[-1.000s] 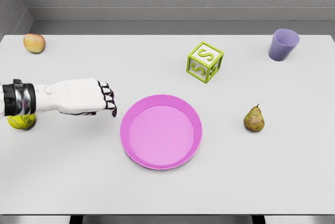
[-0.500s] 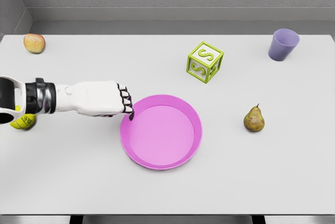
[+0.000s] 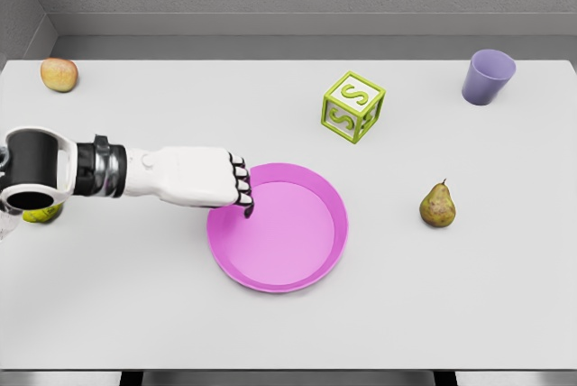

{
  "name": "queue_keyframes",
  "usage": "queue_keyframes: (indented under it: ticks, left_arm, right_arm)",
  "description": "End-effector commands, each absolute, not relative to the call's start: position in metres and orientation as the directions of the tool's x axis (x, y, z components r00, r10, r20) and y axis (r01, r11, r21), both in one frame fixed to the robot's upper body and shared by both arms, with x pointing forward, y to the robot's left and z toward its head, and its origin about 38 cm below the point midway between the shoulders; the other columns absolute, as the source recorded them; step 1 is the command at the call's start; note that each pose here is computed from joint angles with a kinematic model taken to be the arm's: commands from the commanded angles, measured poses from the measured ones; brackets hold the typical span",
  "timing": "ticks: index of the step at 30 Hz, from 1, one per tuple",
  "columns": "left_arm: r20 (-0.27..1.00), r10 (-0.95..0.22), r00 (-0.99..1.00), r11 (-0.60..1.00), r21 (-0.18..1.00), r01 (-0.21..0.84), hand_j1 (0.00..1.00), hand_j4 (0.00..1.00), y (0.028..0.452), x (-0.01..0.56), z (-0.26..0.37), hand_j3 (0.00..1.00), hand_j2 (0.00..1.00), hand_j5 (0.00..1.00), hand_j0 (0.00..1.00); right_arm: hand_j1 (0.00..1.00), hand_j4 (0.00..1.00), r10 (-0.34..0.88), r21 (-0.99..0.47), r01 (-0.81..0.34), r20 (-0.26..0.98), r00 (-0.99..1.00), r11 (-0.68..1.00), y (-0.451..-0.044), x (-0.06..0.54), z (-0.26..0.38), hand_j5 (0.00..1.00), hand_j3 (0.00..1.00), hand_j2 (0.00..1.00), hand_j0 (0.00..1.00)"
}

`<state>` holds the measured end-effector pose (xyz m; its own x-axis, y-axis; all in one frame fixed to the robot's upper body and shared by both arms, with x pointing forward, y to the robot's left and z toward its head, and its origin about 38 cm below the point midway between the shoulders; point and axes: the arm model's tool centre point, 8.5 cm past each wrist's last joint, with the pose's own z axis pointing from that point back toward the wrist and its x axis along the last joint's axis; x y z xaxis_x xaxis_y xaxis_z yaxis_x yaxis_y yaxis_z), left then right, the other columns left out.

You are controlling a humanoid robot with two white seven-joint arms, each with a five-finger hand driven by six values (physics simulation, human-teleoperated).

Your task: Put the lemon on the plate with left arm

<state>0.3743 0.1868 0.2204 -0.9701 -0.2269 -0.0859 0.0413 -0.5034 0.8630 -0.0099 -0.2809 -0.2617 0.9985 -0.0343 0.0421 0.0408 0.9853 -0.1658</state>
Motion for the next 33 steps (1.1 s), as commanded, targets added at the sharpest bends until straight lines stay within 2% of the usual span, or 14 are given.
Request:
queue_keyframes:
  ticks: [1,23,24,25,27,30,33]
  left_arm:
    - [-0.061,-0.206,-0.977,-0.498,0.865,0.051,0.60,0.60,0.177,0.371,0.213,0.60,0.60,0.60,0.60]
    - [-0.046,-0.110,-0.993,-0.491,0.871,0.014,0.61,0.61,0.136,0.363,0.207,0.61,0.61,0.61,0.61]
    - [-0.038,-0.102,-0.994,-0.495,0.869,0.017,0.67,0.67,0.133,0.361,0.203,0.67,0.67,0.67,0.67]
    - [-0.030,-0.104,-0.994,-0.491,0.871,0.025,0.94,0.94,0.133,0.362,0.203,0.94,0.94,0.94,0.94]
    - [-0.044,-0.109,-0.993,-0.492,0.870,0.016,0.99,0.99,0.135,0.365,0.209,0.99,0.99,0.99,0.99]
    - [-0.050,-0.152,-0.987,-0.504,0.863,0.034,1.00,1.00,0.156,0.371,0.215,1.00,1.00,1.00,1.00]
    - [-0.091,-0.249,-0.964,-0.507,0.861,0.049,1.00,1.00,0.200,0.382,0.238,1.00,1.00,1.00,1.00]
  right_arm:
    - [1.00,1.00,-0.034,-0.166,0.041,0.041,0.999,0.985,-0.281,-0.010,-0.262,1.00,1.00,1.00,1.00]
    - [1.00,1.00,-0.034,-0.166,0.041,0.043,0.999,0.985,-0.281,-0.010,-0.262,1.00,1.00,1.00,1.00]
    - [1.00,1.00,-0.034,-0.166,0.041,0.043,0.999,0.985,-0.281,-0.010,-0.262,1.00,1.00,1.00,1.00]
    - [1.00,1.00,-0.034,-0.166,0.041,0.043,0.999,0.985,-0.281,-0.010,-0.262,1.00,1.00,1.00,1.00]
    - [1.00,1.00,-0.034,-0.166,0.041,0.041,0.999,0.985,-0.281,-0.010,-0.262,1.00,1.00,1.00,1.00]
    - [1.00,1.00,-0.034,-0.166,0.041,0.041,0.999,0.985,-0.281,-0.010,-0.262,1.00,1.00,1.00,1.00]
    - [1.00,1.00,-0.034,-0.166,0.041,0.043,0.999,0.985,-0.281,-0.010,-0.262,1.00,1.00,1.00,1.00]
